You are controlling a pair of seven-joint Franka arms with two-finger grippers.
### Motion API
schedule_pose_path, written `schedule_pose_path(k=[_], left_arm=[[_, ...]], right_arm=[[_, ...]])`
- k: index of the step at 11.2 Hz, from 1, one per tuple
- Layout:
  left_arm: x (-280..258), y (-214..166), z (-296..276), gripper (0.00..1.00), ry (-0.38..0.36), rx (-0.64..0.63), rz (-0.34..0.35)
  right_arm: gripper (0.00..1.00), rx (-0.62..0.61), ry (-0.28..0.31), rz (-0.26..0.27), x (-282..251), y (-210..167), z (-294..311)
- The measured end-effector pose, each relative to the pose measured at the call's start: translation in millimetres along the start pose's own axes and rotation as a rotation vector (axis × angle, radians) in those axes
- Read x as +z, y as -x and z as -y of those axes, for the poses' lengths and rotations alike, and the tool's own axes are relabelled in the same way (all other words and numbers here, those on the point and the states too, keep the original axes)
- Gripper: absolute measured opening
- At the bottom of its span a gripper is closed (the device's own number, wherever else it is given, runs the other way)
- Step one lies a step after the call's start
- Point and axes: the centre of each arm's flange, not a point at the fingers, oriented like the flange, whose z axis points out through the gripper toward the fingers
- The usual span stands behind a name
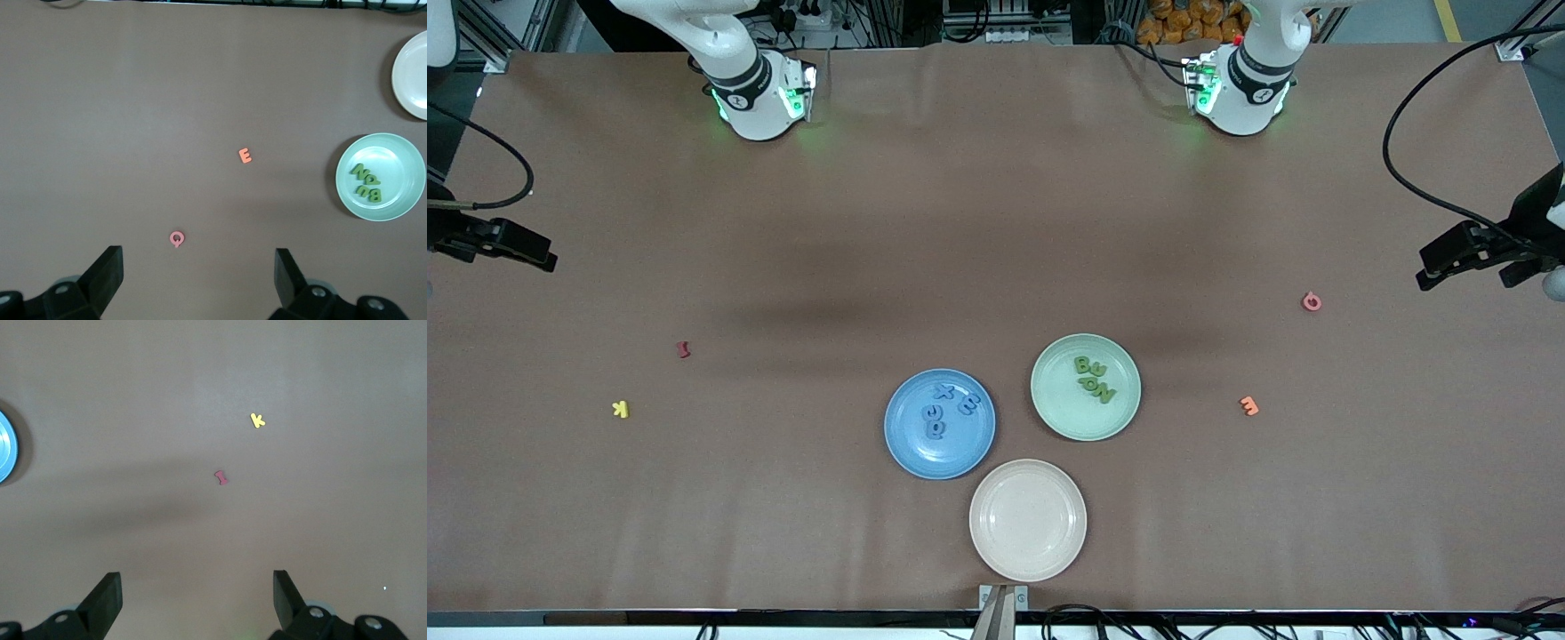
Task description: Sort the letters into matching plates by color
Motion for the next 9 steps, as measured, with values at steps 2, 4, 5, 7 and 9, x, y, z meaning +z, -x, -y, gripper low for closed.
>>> schedule_pose_path(k=[2,4,5,7,9], left_arm=[[-1.7,3.2,-2.4,1.00,-0.003,0.005,0.016],[-5.6,3.7,-5.8,1.00,-0.002,0.011,0.012],[-7.5,4.9,-8.5,1.00,-0.001,0.016,0.014],[-11.5,7.5,-11.9,1.00,0.008,0.020,0.024],[-15.7,8.8,-12.6,1.00,0.009,0.021,0.030]], right_arm=[[1.00,0.000,0.000,0.000,0.0,0.0,-0.1],[1.00,0.001,0.002,0.000,0.0,-0.1,-0.8],[1.00,0.004,0.003,0.000,0.1,-0.2,-2.2],[1.00,0.010,0.002,0.000,0.3,-0.4,-5.8],[1.00,0.010,0.002,0.000,0.3,-0.4,-6.0]])
